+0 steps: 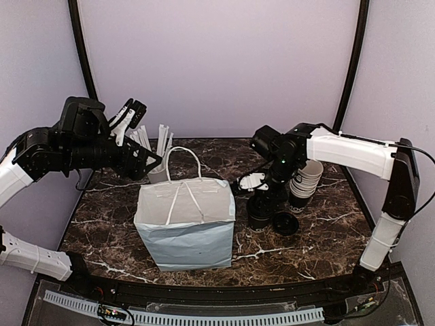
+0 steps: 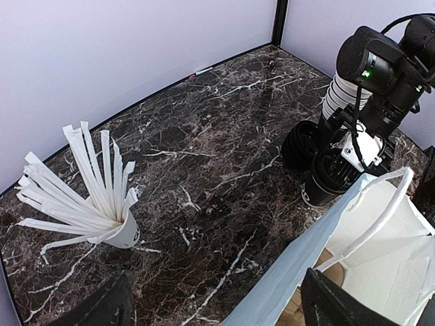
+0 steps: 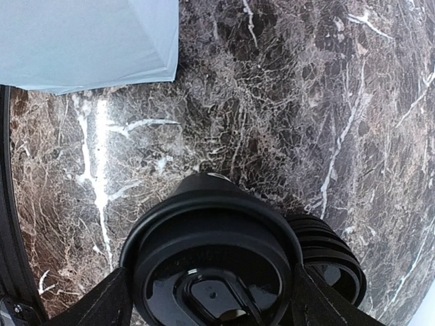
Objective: Pack the takeout coffee
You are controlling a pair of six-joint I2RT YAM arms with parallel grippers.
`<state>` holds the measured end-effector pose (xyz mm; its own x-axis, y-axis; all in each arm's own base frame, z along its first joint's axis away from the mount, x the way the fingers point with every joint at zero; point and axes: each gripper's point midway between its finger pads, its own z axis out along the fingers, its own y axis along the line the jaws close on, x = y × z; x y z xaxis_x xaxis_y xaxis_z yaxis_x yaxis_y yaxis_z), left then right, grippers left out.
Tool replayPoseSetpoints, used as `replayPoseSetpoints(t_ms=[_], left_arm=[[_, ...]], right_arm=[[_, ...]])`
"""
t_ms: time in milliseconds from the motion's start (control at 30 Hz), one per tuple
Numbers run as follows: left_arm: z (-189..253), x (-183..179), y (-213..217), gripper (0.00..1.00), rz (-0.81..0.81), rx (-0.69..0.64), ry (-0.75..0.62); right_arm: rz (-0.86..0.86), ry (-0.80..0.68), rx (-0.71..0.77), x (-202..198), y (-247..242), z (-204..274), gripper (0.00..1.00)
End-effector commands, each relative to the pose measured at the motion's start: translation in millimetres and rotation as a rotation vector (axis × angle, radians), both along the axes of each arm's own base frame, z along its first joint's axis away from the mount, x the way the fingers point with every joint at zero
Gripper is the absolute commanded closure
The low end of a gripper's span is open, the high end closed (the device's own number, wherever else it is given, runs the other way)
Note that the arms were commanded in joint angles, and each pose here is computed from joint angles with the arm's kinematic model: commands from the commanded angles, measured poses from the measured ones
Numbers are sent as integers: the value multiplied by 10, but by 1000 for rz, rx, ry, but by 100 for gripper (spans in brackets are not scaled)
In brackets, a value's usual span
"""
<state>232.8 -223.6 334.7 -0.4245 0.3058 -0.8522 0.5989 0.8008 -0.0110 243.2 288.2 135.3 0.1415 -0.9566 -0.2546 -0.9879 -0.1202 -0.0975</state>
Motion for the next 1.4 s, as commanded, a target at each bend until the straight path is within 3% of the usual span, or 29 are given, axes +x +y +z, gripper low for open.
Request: replayPoseSetpoints(t_ms=[0, 533, 767, 967, 1367], left_arm=[[28, 16, 34, 11, 17, -16, -15], [7, 21, 59, 11, 28, -14, -14], [7, 30, 74, 11, 36, -17, -14], [20, 59, 131, 11, 53, -1, -19], [66, 111, 194, 10, 79, 20, -36]], right_arm=[[9, 9, 7, -79, 8, 23, 19], [-2, -51, -5, -58, -44, -39, 20], [-10, -84, -14, -18, -21, -37, 30], [-9, -66, 66, -80, 75, 261, 36], [9, -99, 280, -282, 108, 1107, 38]])
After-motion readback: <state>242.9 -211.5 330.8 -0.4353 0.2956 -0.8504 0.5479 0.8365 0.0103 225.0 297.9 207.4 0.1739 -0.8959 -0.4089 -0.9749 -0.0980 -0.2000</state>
